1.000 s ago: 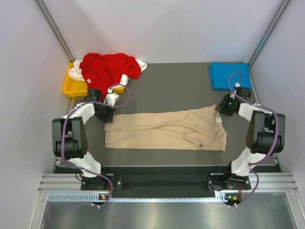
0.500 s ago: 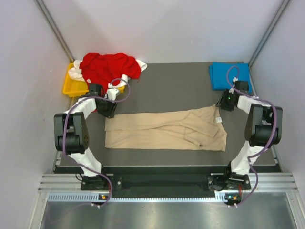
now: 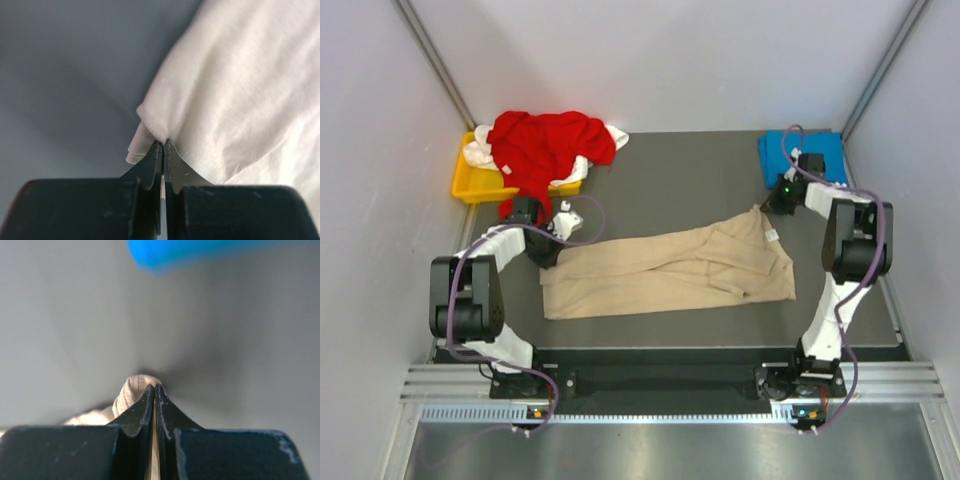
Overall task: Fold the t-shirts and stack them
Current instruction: Fold the tshirt
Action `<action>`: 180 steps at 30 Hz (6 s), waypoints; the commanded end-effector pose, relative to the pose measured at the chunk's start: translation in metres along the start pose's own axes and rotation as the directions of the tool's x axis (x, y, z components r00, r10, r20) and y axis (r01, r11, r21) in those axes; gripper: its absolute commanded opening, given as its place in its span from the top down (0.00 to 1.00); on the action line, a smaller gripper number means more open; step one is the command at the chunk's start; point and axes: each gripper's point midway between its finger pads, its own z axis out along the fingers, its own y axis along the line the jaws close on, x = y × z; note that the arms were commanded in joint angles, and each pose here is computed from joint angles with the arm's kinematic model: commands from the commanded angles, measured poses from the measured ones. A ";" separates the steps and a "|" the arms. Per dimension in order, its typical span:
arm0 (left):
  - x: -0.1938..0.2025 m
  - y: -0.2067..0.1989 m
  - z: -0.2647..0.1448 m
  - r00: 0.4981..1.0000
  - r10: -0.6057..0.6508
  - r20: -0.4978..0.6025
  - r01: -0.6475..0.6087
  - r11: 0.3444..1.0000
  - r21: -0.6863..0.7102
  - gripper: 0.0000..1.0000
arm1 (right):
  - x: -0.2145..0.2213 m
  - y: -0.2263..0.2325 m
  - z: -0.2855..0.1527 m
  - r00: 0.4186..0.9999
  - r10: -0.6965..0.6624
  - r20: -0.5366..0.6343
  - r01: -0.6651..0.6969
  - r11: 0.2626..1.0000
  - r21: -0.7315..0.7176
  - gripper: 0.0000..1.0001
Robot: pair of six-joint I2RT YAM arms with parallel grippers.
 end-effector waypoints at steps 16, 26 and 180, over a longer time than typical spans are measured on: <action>0.064 -0.198 -0.061 0.899 0.420 -0.128 -0.291 0.788 0.542 0.86 | -0.117 0.184 0.099 0.984 -0.008 0.177 0.046 0.976 -0.214 0.87; 0.051 -0.143 -0.067 0.917 0.331 -0.224 -0.274 0.929 0.250 0.43 | -0.136 0.110 -0.046 0.941 -0.145 0.307 0.134 0.989 0.055 0.42; -0.250 -0.107 0.067 0.879 0.349 0.325 -0.359 0.933 -0.029 1.00 | 0.045 0.139 -0.022 0.995 -0.086 -0.045 0.074 0.973 -0.217 1.00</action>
